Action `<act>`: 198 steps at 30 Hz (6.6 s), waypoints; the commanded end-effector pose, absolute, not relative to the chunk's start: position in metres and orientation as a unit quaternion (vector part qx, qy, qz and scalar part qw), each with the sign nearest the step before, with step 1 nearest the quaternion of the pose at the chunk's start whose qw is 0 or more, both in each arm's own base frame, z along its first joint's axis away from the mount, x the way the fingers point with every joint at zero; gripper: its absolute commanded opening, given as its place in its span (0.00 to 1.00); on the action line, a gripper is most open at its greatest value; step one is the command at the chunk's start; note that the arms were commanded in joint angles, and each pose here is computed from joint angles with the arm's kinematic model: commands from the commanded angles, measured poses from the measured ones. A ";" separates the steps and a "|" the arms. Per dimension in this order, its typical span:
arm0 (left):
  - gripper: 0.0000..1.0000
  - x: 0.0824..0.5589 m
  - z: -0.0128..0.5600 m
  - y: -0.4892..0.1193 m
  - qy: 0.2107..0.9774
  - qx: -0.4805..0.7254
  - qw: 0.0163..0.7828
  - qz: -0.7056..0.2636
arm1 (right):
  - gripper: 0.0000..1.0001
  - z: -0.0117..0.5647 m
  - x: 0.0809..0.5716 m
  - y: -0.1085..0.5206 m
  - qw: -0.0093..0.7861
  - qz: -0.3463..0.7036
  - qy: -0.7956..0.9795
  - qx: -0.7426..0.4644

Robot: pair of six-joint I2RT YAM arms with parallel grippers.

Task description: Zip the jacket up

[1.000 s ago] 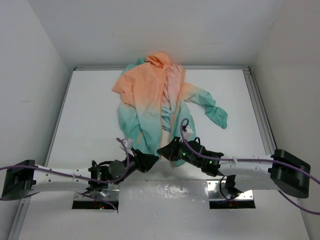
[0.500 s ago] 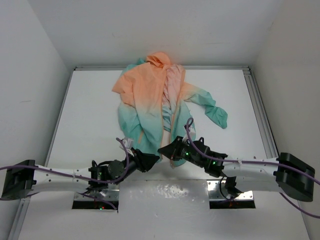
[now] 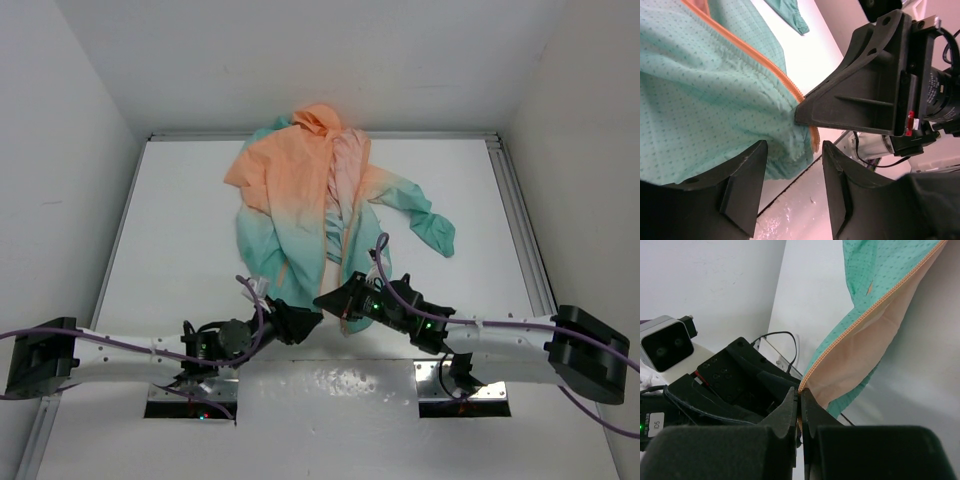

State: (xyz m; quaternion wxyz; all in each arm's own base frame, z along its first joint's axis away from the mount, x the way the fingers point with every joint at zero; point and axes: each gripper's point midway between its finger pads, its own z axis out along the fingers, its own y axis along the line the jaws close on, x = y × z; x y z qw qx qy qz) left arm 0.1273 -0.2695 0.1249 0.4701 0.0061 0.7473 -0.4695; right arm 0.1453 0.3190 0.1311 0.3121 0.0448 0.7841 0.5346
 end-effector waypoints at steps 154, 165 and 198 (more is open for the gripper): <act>0.00 0.179 0.219 -0.289 0.723 -0.080 0.481 -0.490 | 0.00 0.187 0.164 0.260 0.609 0.469 0.639 -0.012; 0.00 0.179 0.211 -0.290 0.730 -0.077 0.478 -0.482 | 0.00 0.187 0.166 0.257 0.613 0.464 0.639 -0.006; 0.00 0.182 0.210 -0.284 0.723 -0.086 0.488 -0.481 | 0.00 0.175 0.168 0.257 0.608 0.446 0.657 -0.013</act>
